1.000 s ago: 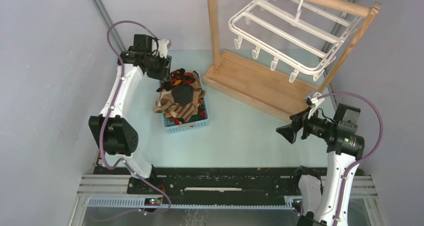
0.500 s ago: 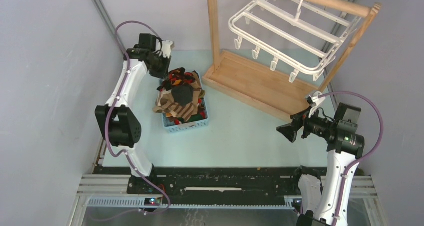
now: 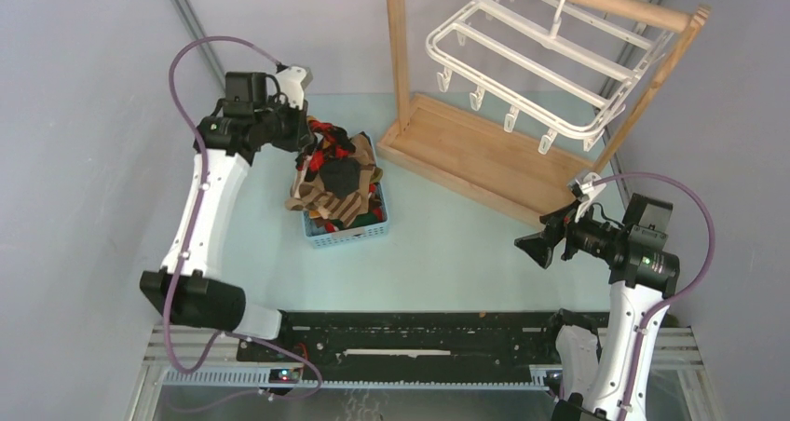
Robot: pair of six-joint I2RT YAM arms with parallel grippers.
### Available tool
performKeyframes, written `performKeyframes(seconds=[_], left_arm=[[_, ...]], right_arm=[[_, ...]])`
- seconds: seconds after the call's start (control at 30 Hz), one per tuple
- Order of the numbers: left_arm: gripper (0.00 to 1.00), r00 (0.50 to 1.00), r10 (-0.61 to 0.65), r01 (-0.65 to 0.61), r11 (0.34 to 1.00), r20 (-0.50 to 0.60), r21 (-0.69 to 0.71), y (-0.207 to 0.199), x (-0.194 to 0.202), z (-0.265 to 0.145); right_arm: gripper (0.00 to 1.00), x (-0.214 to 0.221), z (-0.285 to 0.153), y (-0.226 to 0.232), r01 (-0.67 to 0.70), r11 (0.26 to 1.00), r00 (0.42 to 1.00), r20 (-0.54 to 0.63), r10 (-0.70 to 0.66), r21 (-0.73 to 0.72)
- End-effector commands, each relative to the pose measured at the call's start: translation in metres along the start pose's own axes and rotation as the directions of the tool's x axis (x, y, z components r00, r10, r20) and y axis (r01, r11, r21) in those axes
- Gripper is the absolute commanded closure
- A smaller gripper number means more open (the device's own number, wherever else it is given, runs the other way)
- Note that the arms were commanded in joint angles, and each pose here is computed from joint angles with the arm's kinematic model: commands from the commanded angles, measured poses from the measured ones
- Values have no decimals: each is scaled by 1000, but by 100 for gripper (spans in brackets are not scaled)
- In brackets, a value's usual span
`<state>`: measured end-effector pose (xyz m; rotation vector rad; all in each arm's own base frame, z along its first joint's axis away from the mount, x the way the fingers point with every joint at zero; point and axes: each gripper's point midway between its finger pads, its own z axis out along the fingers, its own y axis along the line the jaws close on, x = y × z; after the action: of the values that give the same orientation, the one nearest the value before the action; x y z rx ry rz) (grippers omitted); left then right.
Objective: Clip the socks to the hanger
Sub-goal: Pick up the sock from the bin.
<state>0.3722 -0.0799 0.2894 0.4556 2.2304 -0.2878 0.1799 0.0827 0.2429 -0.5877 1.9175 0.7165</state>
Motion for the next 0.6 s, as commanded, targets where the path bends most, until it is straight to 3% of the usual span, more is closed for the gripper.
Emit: performKeyframes(seconds=[0.0,0.17,0.43,0.57], left_arm=[[100,998,7,-12,996,58,91,-39,-2,-13],[100,997,3,-9,997,72,77,-54,3,-22],[100,982,51,-59,998,180,35,-57,-19,-57],[100,995,44,-47,998,94,37,-56,10,-43]], right_arm=[[0,-2,0,5,34,999,999,17,-34,-29],[0,-4,1,7,54,998,998,23,-53,-40],[0,-8,1,15,105,992,994,33,-103,-64],[0,-8,1,16,115,991,993,33,-112,-69]])
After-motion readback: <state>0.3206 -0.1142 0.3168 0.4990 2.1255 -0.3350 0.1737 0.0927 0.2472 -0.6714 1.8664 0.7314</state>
